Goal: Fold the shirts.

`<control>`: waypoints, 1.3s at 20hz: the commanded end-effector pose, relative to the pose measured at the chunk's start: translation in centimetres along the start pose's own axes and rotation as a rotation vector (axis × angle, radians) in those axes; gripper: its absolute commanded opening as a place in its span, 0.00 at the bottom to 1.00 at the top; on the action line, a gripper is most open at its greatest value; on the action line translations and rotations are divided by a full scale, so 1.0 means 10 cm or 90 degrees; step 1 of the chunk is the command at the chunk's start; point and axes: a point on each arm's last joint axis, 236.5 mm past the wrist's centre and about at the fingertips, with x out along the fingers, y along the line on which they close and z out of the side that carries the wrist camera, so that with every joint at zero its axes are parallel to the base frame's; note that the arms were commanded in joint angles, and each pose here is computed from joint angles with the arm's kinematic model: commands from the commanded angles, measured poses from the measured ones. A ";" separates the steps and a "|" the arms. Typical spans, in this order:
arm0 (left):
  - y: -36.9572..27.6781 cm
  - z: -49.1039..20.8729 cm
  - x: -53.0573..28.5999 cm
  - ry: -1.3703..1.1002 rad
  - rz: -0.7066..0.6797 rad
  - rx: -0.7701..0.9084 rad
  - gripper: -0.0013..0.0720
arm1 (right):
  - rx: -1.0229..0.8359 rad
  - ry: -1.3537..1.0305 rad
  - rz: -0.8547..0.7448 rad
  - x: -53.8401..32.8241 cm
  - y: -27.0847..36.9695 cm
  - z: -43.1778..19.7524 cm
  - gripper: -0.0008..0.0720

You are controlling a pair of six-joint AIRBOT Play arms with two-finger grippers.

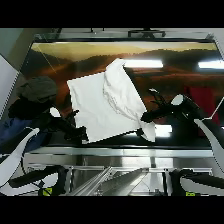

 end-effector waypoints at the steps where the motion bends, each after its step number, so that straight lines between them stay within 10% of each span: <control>1: -0.02 0.24 -0.01 -0.063 0.012 0.013 0.49 | 0.007 0.003 -0.017 0.09 -0.10 0.00 0.55; 2: -0.02 0.26 -0.02 -0.069 0.012 0.014 0.48 | 0.025 0.010 -0.014 0.13 -0.10 -0.02 0.26; 4: -0.05 0.32 -0.07 -0.080 0.011 0.023 0.03 | 0.050 0.012 -0.010 0.14 -0.09 -0.03 0.06; 12: -0.62 0.90 -0.94 -0.224 -0.004 0.137 0.04 | 0.005 -0.156 0.018 -0.98 0.32 0.61 0.04; 18: -2.34 0.07 -4.20 -0.769 -0.159 0.451 0.04 | -0.082 -0.660 -0.031 -4.02 1.17 1.11 0.04; 22: -2.75 -1.77 -5.85 -1.205 0.006 0.553 0.04 | -0.150 -0.952 -0.213 -5.55 1.89 0.61 0.04; 26: -2.75 -2.23 -6.05 -1.297 0.175 0.533 0.04 | -0.242 -1.063 -0.269 -5.89 2.52 0.31 0.04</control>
